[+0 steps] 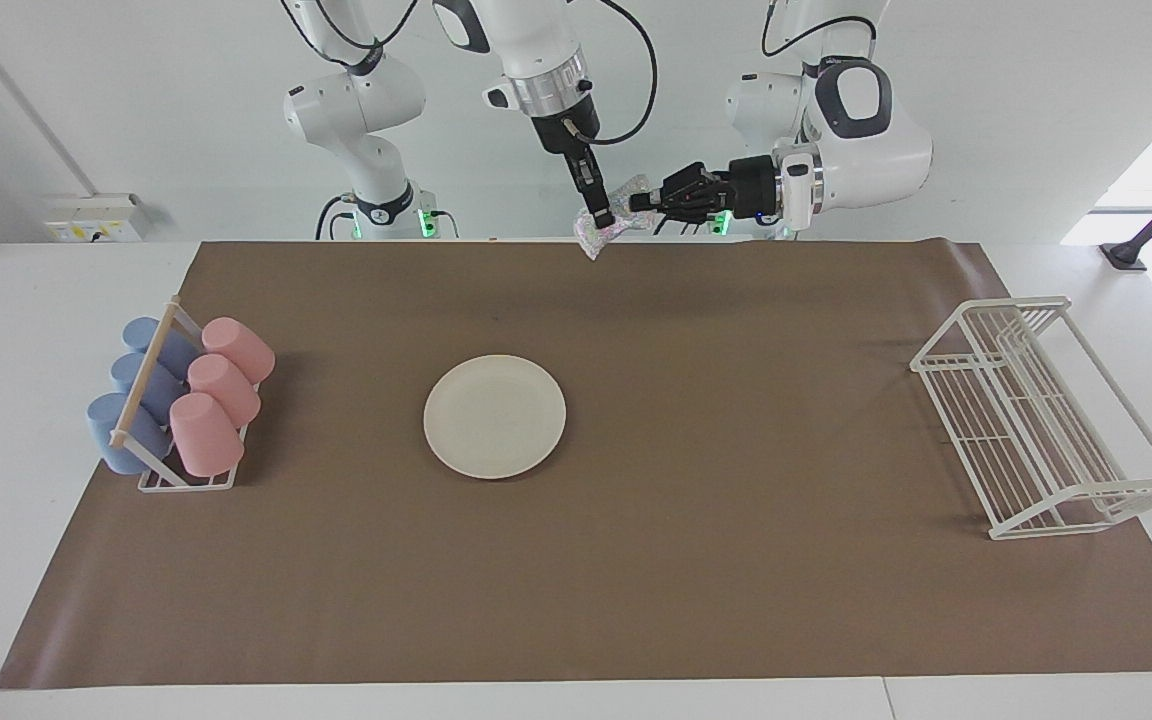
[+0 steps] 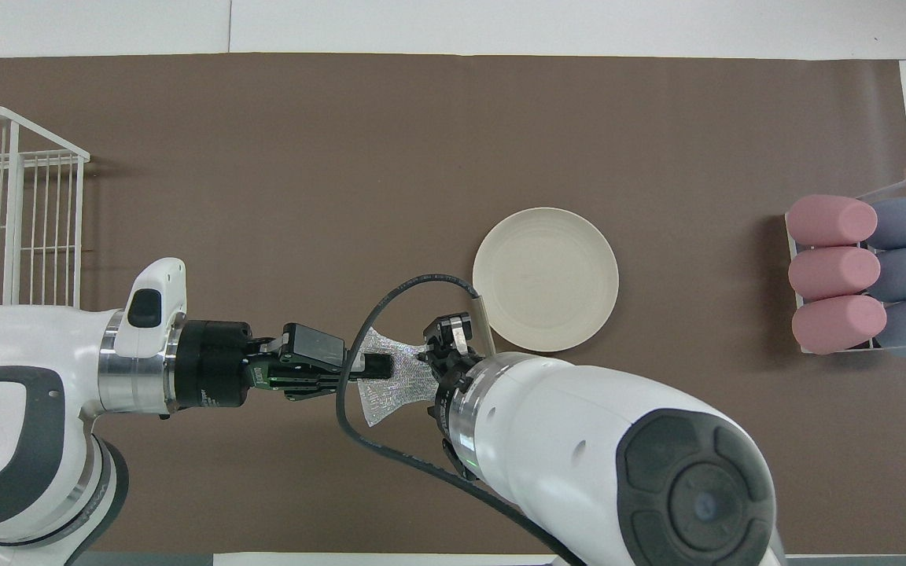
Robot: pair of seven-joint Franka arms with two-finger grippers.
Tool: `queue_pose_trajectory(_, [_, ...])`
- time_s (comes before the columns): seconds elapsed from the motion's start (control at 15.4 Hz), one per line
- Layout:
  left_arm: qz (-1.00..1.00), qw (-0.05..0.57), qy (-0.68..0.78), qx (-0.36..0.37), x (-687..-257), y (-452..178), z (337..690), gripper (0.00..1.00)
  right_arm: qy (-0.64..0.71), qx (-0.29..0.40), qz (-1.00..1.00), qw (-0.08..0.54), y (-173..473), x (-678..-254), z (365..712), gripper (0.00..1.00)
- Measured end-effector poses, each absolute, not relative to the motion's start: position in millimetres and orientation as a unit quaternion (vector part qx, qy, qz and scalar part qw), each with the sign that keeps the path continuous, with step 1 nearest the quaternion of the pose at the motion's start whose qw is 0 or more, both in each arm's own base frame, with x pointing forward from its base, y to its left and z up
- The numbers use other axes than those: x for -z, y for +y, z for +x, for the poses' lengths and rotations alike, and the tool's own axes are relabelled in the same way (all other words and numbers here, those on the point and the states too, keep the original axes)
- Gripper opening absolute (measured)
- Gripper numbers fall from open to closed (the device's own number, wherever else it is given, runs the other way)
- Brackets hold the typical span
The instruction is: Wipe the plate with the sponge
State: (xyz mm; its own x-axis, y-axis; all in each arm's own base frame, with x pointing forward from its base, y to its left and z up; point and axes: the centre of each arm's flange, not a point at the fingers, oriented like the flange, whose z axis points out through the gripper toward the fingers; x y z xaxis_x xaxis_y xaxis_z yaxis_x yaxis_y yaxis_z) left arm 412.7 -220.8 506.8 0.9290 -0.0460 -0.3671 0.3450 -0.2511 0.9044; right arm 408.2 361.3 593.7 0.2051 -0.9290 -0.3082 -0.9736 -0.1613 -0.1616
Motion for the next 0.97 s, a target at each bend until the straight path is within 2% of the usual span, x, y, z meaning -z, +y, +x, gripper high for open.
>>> queue_pose_trajectory(0.06, [0.774, 0.604, 0.095, 0.163, -506, -221, 412, 0.05, 0.626, -0.067, -0.759, 0.166, 361, -594, 409, 0.16])
queue_pose_trajectory(0.13, [0.774, 0.605, 0.094, 0.163, -506, -221, 412, 0.05, 0.626, -0.067, -0.759, 0.167, 361, -594, 409, 0.11])
queue_pose_trajectory(0.45, [0.774, 0.605, 0.092, 0.164, -506, -222, 411, 0.05, 0.624, -0.067, -0.761, 0.166, 361, -594, 409, 0.09])
queue_pose_trajectory(0.58, [0.774, 0.604, 0.091, 0.164, -508, -222, 410, 0.21, 0.608, -0.063, -0.774, 0.166, 360, -592, 410, 0.09])
queue_pose_trajectory(0.78, [0.782, 0.596, 0.085, 0.161, -510, -220, 408, 0.55, 0.585, -0.054, -0.793, 0.16, 341, -582, 423, 0.09])
queue_pose_trajectory(0.97, [0.796, 0.578, 0.084, 0.161, -507, -215, 408, 0.87, 0.567, -0.041, -0.808, 0.156, 307, -556, 453, 0.09])
